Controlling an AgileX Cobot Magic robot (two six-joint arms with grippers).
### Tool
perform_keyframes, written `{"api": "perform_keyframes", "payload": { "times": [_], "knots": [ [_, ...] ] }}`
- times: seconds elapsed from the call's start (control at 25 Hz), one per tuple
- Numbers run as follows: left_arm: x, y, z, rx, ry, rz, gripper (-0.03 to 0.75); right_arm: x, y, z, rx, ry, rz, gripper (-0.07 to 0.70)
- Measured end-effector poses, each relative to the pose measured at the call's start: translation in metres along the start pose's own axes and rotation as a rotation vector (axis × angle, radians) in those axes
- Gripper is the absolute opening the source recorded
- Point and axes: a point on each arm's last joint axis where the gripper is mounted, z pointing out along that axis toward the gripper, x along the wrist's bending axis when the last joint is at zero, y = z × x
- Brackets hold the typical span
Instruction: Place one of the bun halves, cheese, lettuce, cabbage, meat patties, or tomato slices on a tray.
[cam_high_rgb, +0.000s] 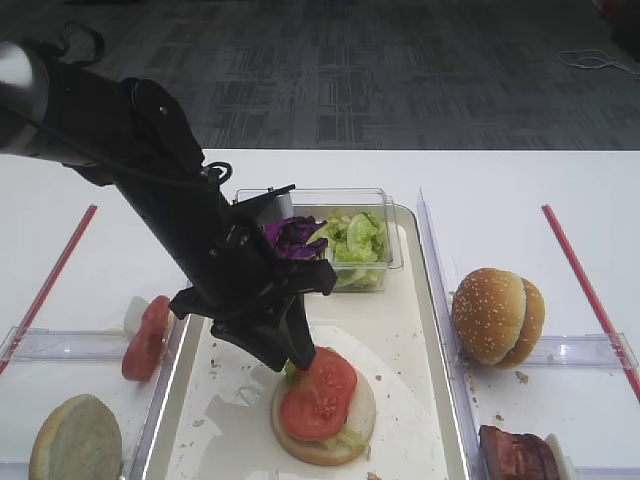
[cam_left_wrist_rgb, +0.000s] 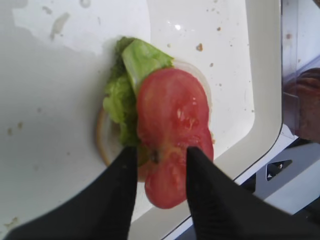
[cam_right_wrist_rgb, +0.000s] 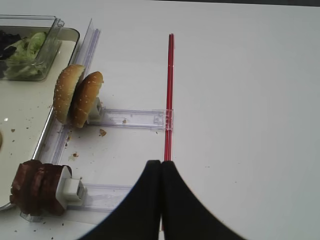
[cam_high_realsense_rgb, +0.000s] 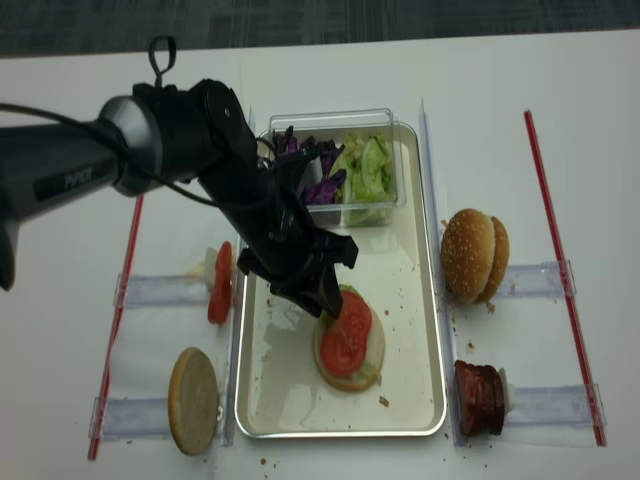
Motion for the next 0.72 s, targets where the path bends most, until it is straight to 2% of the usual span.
{"api": "perform_keyframes", "payload": {
  "times": [0.28,0.52,0.72],
  "knots": [
    [-0.002,0.002,-0.007,0.038,0.036,-0.007,0.276,0.0,0.0,0.0,0.0,0.0,0.0,0.063],
    [-0.002,0.008,-0.022,0.056,0.152,-0.027,0.281,0.0,0.0,0.0,0.0,0.0,0.0,0.063],
    [-0.003,0.012,-0.039,0.02,0.252,-0.037,0.334,0.0,0.0,0.0,0.0,0.0,0.0,0.063]
  ]
}}
